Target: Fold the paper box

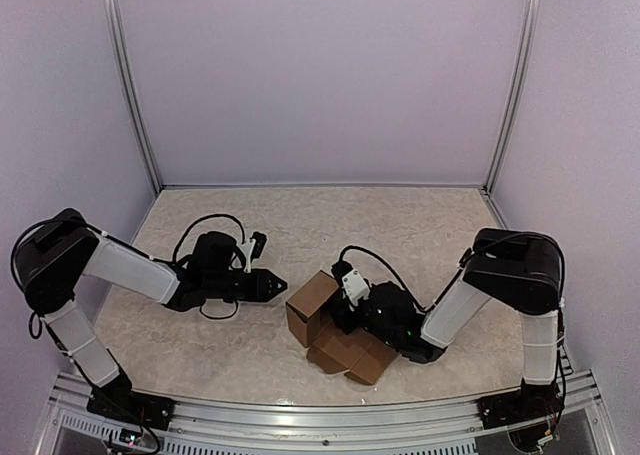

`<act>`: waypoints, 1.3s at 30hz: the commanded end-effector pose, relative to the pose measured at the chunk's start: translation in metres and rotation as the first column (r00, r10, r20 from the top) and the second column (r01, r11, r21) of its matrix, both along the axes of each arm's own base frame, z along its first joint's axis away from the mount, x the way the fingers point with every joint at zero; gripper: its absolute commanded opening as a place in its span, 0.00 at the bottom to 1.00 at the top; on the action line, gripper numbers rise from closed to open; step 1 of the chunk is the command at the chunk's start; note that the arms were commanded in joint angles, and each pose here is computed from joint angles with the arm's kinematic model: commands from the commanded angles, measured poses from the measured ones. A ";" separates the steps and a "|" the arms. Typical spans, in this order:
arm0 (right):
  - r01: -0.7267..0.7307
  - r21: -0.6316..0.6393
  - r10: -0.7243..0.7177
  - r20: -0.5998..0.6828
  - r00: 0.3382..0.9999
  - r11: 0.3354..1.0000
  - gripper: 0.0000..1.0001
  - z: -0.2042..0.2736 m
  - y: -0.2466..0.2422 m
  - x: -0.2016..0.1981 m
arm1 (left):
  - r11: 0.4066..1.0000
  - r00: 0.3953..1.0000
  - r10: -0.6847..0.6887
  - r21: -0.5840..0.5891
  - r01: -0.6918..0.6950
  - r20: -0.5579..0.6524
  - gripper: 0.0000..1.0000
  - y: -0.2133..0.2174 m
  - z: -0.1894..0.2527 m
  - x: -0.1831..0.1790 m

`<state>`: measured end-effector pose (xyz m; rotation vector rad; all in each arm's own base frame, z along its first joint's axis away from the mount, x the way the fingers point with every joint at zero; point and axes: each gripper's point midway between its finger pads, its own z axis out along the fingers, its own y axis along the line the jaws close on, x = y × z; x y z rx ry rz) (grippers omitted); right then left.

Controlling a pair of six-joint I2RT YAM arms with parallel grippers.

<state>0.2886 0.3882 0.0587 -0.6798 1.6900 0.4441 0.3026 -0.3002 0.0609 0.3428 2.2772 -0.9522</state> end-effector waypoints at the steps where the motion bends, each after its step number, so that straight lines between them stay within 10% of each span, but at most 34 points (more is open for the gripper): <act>1: -0.019 -0.061 0.018 -0.012 1.000 0.998 0.63 0.001 -0.009 -0.006 | 0.996 0.999 0.036 0.076 -0.036 0.011 0.31 0.019 0.001 0.001; 16: -0.184 -0.194 0.188 0.002 0.982 0.964 0.67 0.030 -0.023 -0.082 | 0.992 0.998 0.061 0.112 -0.061 0.002 0.32 0.032 0.027 -0.026; 39: -0.229 0.096 0.228 0.027 0.973 0.969 0.64 0.050 0.040 -0.118 | 0.999 1.000 -0.006 0.051 0.006 0.011 0.32 0.000 0.022 -0.032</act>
